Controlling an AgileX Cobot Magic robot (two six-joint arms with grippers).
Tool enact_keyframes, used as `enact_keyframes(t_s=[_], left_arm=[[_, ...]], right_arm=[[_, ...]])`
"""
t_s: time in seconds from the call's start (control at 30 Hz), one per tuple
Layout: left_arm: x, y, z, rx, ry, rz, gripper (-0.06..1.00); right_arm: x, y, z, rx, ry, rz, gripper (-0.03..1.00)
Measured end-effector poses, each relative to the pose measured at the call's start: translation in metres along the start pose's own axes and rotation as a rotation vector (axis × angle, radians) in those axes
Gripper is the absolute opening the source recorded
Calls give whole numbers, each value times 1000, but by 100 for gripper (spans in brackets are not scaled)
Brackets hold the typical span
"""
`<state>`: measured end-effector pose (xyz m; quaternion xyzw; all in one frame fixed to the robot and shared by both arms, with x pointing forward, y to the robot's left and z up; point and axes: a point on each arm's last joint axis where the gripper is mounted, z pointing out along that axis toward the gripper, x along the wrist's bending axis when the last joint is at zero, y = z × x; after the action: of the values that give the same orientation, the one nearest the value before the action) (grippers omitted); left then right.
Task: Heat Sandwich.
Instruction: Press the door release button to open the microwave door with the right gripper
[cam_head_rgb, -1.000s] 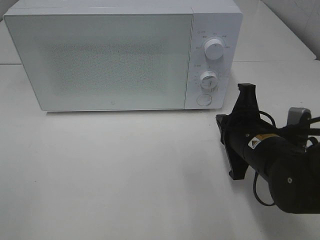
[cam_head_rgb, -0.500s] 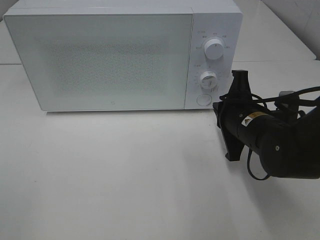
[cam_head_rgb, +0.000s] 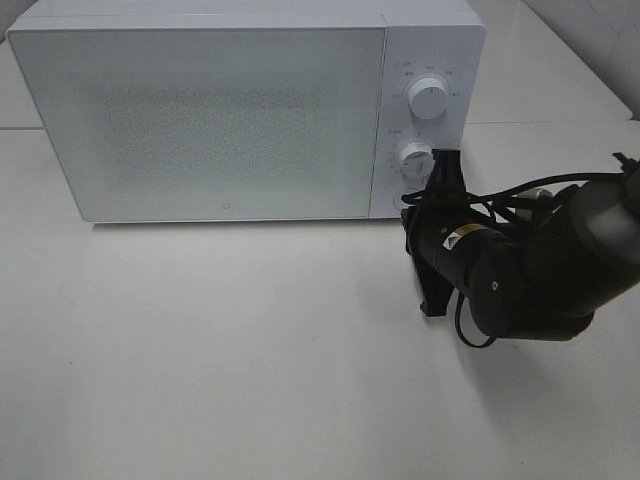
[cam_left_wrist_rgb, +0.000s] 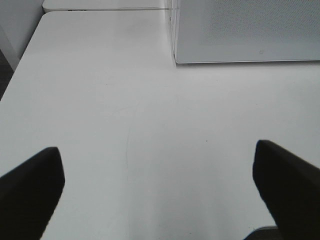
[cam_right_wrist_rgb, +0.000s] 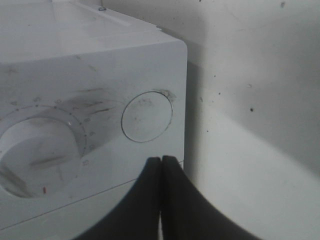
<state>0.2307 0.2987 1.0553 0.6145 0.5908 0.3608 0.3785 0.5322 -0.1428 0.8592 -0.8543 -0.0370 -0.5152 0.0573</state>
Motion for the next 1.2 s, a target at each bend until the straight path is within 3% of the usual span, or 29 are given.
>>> enact_keyframes(t_s=[0.27,0.77,1.2], left_arm=[[0,0,0,0,0,0,97],[0,0,0,0,0,0,97],[0,0,0,0,0,0,97]], right_arm=[[-3,2,13,-21,-4,13,1],[12,8,25,-56,46,39,1],[11,13,26,-65,21,39,1]])
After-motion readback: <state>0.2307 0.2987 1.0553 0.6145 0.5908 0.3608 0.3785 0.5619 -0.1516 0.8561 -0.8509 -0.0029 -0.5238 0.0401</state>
